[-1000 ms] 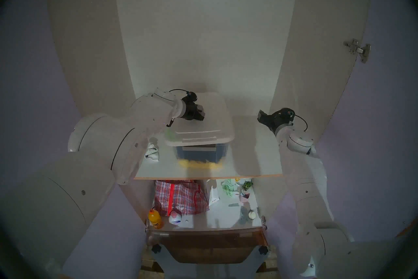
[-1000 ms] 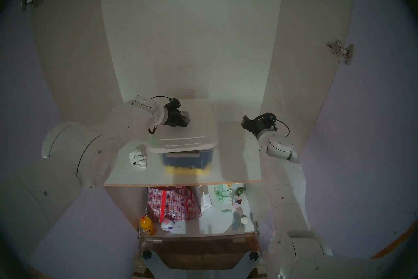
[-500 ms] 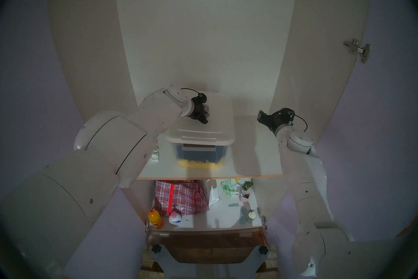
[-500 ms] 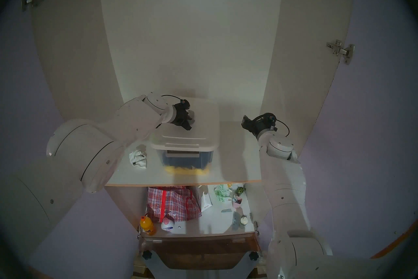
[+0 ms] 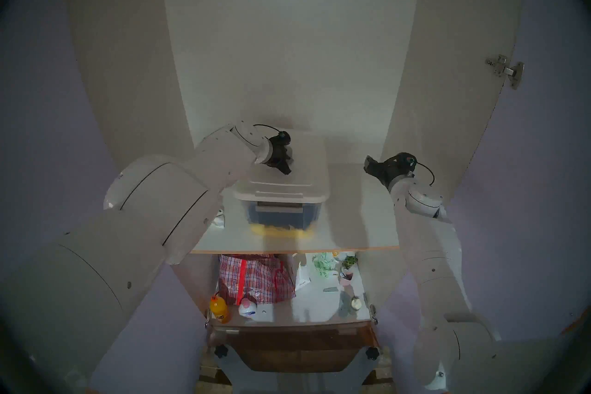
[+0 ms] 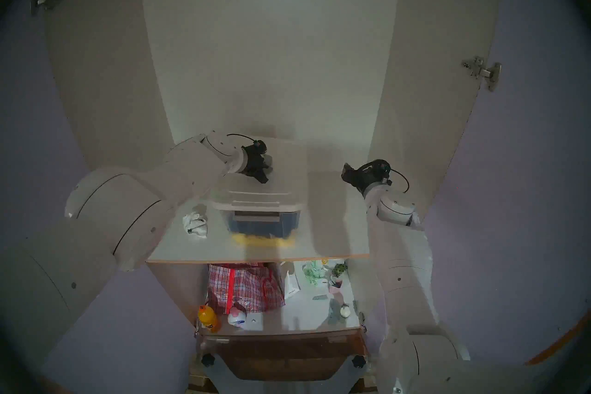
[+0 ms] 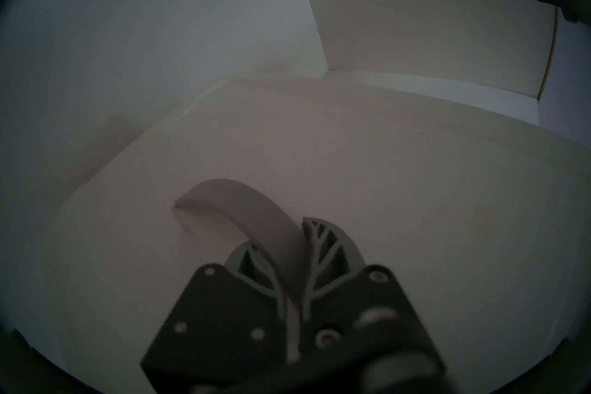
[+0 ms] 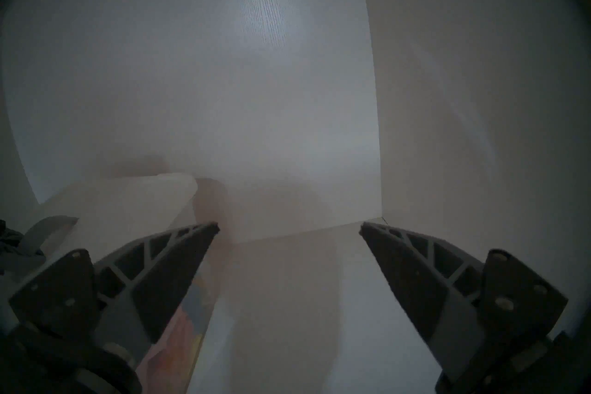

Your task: Take socks out of the storage bin, place them on top of the cabinet, and put the lid back on the bin

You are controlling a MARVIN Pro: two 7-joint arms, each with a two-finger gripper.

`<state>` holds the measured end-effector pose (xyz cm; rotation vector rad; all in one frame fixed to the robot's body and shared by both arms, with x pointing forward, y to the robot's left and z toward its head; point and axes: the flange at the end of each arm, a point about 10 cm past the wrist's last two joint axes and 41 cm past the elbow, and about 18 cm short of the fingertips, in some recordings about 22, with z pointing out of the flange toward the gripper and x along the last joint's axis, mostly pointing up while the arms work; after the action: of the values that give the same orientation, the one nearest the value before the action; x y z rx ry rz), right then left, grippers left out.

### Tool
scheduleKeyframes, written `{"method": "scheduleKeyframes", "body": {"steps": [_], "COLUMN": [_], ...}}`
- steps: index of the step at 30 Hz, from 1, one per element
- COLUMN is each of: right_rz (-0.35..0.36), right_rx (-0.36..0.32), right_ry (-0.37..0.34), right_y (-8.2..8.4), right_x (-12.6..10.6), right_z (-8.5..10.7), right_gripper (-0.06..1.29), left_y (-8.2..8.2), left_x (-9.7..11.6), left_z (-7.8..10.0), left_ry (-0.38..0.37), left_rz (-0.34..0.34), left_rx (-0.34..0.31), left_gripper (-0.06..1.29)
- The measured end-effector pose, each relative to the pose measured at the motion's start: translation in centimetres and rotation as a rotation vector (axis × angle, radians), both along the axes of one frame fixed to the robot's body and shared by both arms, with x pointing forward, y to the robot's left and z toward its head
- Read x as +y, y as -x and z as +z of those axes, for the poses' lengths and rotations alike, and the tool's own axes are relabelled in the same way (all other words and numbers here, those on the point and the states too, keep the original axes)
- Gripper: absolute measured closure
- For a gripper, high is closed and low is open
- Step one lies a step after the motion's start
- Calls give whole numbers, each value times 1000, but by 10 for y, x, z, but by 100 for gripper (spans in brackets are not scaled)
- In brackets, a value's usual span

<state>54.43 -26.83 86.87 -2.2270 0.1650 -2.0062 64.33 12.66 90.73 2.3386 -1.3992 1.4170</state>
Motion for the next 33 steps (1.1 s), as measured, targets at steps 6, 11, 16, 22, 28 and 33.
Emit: {"method": "scheduleKeyframes", "body": {"steps": [6, 11, 16, 22, 28, 33], "right_rz": [0, 0, 0, 0, 0, 0], "right_rx": [1, 1, 1, 1, 1, 1], "right_ry": [0, 0, 0, 0, 0, 0], "right_y": [0, 0, 0, 0, 0, -1], "right_x": [0, 0, 0, 0, 0, 0], "right_z": [0, 0, 0, 0, 0, 0], "right_gripper": [1, 1, 1, 1, 1, 1], "left_y": [1, 1, 1, 2, 2, 1], "left_x": [2, 4, 8, 9, 10, 11], "left_z": [-5, -7, -10, -16, -18, -18], "left_ry": [27, 50, 78, 124, 156, 159], "left_rz": [17, 32, 57, 82, 98, 108], "left_rx": [0, -3, -3, -5, -12, -22], "left_gripper": [120, 120, 120, 120, 120, 62]}}
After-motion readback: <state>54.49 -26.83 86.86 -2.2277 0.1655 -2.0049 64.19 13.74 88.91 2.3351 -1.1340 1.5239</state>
